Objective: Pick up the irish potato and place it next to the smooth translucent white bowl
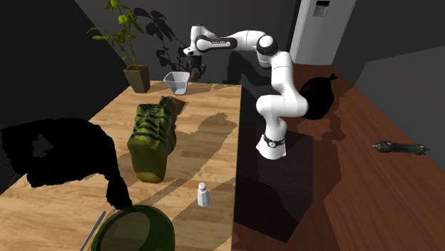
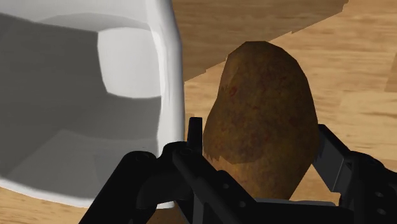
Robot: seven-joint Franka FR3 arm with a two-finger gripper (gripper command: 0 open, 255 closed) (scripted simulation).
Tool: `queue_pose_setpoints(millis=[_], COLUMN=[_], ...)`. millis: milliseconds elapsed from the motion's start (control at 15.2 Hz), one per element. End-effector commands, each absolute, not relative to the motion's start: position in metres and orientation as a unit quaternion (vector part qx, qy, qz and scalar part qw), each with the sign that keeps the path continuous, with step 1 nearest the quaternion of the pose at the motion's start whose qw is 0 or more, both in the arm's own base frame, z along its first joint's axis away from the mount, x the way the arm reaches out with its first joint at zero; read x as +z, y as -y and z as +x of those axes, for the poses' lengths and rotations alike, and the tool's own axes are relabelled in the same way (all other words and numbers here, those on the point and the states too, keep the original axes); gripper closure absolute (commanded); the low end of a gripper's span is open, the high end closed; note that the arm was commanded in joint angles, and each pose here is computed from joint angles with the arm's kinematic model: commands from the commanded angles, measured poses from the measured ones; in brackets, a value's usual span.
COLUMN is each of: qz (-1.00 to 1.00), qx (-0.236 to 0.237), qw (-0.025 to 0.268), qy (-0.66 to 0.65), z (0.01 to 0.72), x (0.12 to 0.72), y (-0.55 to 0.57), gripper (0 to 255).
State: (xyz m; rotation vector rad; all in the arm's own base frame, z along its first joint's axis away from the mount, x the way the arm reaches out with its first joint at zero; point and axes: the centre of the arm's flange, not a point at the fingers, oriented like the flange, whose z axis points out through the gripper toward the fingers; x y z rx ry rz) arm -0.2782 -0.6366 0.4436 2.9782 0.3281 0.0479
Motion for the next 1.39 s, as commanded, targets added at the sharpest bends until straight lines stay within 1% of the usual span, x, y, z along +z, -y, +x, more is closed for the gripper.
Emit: queue_pose_setpoints(millis=[0,1122,1320], qz=[0.991,0.991,0.991], qx=[0.016,0.016,0.016], qw=[0.073,0.073,0.073], qy=[-0.109,-0.109,-0.109], z=[-0.279,-0.279,-0.279], x=[0.434,0.341,0.341], y=[0.637,0.637,0.637], gripper=[255,255,255])
